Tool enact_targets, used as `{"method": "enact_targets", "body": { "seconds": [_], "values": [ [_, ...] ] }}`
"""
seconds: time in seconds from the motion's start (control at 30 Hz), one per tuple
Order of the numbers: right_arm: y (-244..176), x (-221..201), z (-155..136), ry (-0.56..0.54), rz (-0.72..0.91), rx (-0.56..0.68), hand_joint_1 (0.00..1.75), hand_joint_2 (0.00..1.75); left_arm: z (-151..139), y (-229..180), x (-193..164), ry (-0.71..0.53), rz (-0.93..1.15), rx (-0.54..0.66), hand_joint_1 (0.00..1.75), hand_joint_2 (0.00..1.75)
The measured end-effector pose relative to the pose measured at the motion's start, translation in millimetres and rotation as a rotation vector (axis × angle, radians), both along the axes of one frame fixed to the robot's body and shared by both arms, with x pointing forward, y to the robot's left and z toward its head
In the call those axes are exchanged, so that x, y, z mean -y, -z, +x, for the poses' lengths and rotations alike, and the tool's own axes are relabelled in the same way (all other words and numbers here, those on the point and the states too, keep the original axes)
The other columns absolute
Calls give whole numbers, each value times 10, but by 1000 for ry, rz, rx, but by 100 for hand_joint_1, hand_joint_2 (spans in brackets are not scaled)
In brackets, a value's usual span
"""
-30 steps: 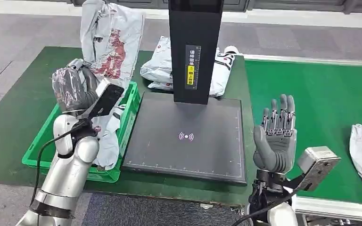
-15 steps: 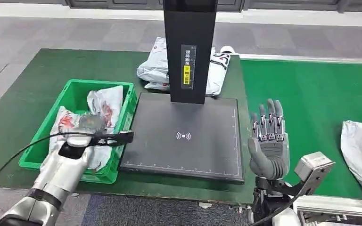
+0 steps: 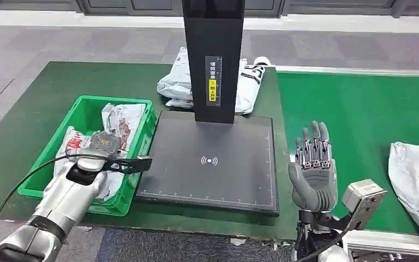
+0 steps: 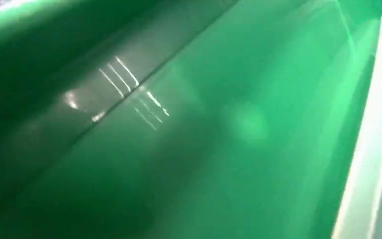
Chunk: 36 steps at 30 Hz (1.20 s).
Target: Moved the parcel from conveyor to table for the left to box.
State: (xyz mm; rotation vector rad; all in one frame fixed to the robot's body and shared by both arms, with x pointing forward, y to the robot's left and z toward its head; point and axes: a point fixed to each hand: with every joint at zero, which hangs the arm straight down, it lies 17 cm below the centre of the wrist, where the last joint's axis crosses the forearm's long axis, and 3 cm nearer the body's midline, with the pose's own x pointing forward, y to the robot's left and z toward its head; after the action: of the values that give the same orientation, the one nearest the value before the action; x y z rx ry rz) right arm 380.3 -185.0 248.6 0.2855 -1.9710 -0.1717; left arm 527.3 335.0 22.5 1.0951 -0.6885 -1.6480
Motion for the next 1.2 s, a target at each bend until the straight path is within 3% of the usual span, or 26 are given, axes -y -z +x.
{"method": "enact_targets", "body": {
  "seconds": [0.13, 0.17, 0.2, 0.23, 0.27, 0.3, 0.5, 0.73, 0.9, 1.2],
  "values": [
    [8, 8, -2, 1, 0, -1, 0, 175, -20, 0, -20, 3, 3, 2, 175, 175],
    [7, 9, -2, 0, 0, -1, 0, 175, -24, -1, -23, 3, 4, 3, 66, 175],
    [7, 11, -2, 1, -1, -1, 0, 175, -22, -9, -23, 2, 4, 5, 7, 175],
    [7, 13, -1, 2, -2, -1, 0, 175, -19, -21, -27, -2, 6, 11, 0, 175],
    [6, 17, 1, 3, -2, -1, 0, 175, -21, -29, -29, -5, 8, 17, 0, 175],
    [6, 21, 2, 5, -1, -1, 0, 175, -18, -48, -34, -13, 11, 30, 0, 0],
    [-4, 85, -29, 40, -2, -2, 0, 175, 125, -431, 21, -73, 2, 230, 0, 0],
    [-61, 235, -84, 104, 1, 3, 0, 175, 327, -1286, 730, 43, -180, 529, 0, 0],
    [-87, 289, -87, 125, 3, 8, 0, 175, 332, -1670, 1025, 89, -277, 636, 0, 0],
    [-85, 386, -67, 174, 15, -1, 0, 175, 170, -2631, 1021, 83, -414, 995, 0, 0]
  ]
}}
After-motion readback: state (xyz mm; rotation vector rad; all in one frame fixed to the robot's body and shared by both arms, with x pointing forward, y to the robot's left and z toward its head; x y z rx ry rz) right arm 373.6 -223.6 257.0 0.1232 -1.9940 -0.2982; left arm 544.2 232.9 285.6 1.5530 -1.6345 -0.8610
